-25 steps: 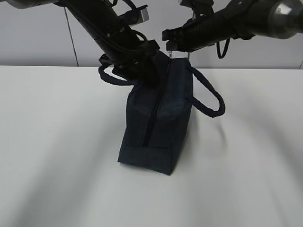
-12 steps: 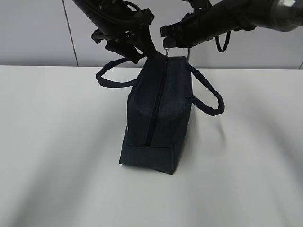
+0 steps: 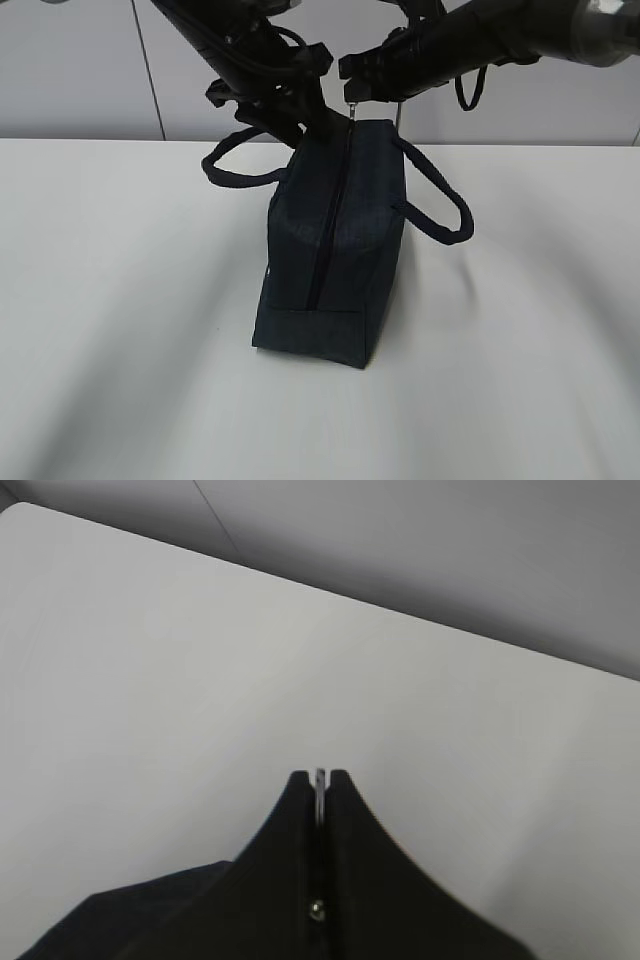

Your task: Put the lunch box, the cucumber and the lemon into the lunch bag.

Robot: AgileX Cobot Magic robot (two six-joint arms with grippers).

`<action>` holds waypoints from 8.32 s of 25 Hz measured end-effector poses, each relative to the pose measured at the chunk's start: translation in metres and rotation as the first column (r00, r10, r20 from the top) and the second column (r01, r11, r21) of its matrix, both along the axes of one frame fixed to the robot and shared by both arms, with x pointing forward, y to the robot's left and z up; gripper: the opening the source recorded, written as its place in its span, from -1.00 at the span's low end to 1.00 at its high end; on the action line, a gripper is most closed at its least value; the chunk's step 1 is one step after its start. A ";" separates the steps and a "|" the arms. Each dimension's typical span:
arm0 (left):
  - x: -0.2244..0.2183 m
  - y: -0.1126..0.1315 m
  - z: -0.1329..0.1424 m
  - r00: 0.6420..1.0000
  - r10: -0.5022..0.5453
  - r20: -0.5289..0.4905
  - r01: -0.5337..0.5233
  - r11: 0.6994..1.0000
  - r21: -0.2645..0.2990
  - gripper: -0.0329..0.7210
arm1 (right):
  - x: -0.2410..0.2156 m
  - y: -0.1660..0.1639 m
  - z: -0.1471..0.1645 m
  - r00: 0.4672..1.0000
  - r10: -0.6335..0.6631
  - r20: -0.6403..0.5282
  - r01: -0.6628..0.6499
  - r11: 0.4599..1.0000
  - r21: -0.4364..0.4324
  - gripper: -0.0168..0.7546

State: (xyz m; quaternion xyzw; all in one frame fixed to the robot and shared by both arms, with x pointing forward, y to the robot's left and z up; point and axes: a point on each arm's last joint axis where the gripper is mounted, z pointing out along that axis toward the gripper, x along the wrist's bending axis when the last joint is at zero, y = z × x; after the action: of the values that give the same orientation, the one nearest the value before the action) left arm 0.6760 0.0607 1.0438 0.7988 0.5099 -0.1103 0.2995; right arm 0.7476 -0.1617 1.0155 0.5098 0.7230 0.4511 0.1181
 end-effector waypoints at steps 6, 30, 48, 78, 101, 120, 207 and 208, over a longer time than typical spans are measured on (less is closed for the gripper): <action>0.011 -0.005 -0.022 1.000 0.000 -0.021 0.001 1.000 0.005 -0.20 | 0.000 0.000 0.000 1.000 0.000 0.000 0.000 1.000 0.000 -0.96; 0.010 -0.010 -0.024 0.999 -0.049 0.005 0.049 0.999 0.005 -0.94 | 0.017 -0.003 -0.047 0.998 -0.063 -0.013 0.062 0.997 -0.035 -0.96; 0.010 -0.010 -0.025 0.999 -0.051 0.013 0.051 0.999 0.017 -0.94 | 0.023 -0.009 -0.080 0.981 -0.148 -0.127 0.153 0.988 0.036 -0.96; 0.009 -0.011 -0.026 0.998 -0.061 0.015 0.061 0.997 0.037 -0.94 | 0.019 -0.008 -0.092 0.966 -0.115 -0.232 0.137 0.987 0.082 -0.96; 0.008 -0.012 -0.026 0.998 -0.064 0.013 0.064 0.997 0.037 -0.94 | 0.022 -0.019 -0.040 0.982 -0.050 -0.182 0.037 0.996 -0.077 0.17; 0.011 -0.003 -0.023 0.999 -0.016 0.045 0.011 0.992 0.125 0.01 | -0.045 -0.046 0.102 0.980 -0.023 -0.196 -0.047 0.937 -0.345 0.19; -0.439 0.227 0.026 0.817 0.061 0.574 -0.136 0.987 0.089 -0.28 | -0.504 -0.126 0.038 0.989 -0.126 0.075 0.144 0.932 -0.332 0.18; -0.440 0.229 0.023 0.812 0.061 0.581 -0.142 0.985 0.096 -0.28 | -0.504 -0.126 0.034 0.989 -0.124 0.078 0.143 0.932 -0.334 0.18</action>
State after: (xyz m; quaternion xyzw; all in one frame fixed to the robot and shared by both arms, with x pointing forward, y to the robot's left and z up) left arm 0.2356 0.2894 1.0669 0.7847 0.4437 0.1869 0.3904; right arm 0.2433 -0.2876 1.0494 0.5171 0.7498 0.3251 0.2545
